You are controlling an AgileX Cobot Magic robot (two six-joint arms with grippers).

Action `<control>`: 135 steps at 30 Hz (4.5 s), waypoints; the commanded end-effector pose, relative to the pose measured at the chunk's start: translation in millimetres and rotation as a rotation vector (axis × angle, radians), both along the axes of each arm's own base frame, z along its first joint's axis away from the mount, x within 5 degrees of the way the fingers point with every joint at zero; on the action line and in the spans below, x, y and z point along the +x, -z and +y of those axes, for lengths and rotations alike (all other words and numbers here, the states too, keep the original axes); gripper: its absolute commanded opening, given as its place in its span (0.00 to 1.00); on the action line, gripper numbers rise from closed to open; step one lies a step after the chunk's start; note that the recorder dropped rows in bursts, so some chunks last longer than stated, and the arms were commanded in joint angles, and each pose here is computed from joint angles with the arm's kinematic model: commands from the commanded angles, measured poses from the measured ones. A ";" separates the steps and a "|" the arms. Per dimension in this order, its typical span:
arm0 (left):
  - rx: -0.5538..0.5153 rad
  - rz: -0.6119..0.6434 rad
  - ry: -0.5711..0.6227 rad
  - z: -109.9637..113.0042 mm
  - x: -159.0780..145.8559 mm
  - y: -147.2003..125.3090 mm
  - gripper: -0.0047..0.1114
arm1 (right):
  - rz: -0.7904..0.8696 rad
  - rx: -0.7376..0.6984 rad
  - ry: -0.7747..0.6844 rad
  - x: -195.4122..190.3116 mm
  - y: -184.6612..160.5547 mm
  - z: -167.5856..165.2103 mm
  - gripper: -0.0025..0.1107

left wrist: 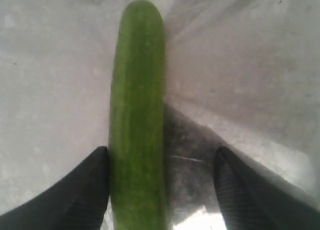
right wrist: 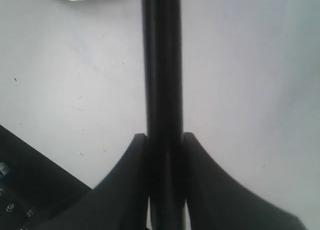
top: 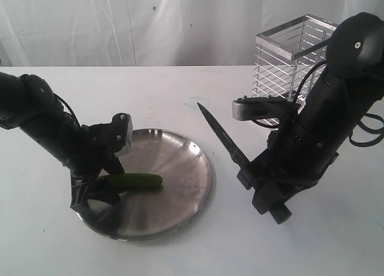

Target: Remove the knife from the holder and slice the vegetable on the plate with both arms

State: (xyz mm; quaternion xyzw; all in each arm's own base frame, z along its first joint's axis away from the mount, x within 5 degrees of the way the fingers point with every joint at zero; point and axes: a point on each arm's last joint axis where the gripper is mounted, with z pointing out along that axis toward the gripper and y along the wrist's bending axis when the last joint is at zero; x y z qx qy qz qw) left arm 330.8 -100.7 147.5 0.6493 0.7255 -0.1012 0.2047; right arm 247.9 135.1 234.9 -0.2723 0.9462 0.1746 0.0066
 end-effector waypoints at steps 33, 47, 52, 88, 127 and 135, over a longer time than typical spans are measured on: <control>-0.115 0.272 -0.631 -2.3 7.1 -22.7 0.46 | 0.034 -0.157 -0.099 18.2 4.1 62.5 0.02; -0.183 0.184 -0.719 14.1 8.6 -84.0 0.04 | 0.057 -0.153 -0.165 20.4 21.0 109.0 0.02; -0.406 0.295 -0.944 29.6 18.6 -90.6 0.04 | 0.069 -0.183 -0.150 19.2 29.3 120.1 0.02; -0.994 0.647 -0.786 11.2 52.3 -45.8 0.04 | 0.051 -0.238 -0.034 32.4 58.4 139.7 0.02; -0.708 0.629 -0.902 21.1 53.5 7.7 0.04 | -0.029 -0.177 0.027 40.7 58.4 145.6 0.02; -0.890 0.640 -0.897 16.0 59.2 -16.4 0.04 | 0.042 -0.228 -0.004 33.8 58.5 140.8 0.02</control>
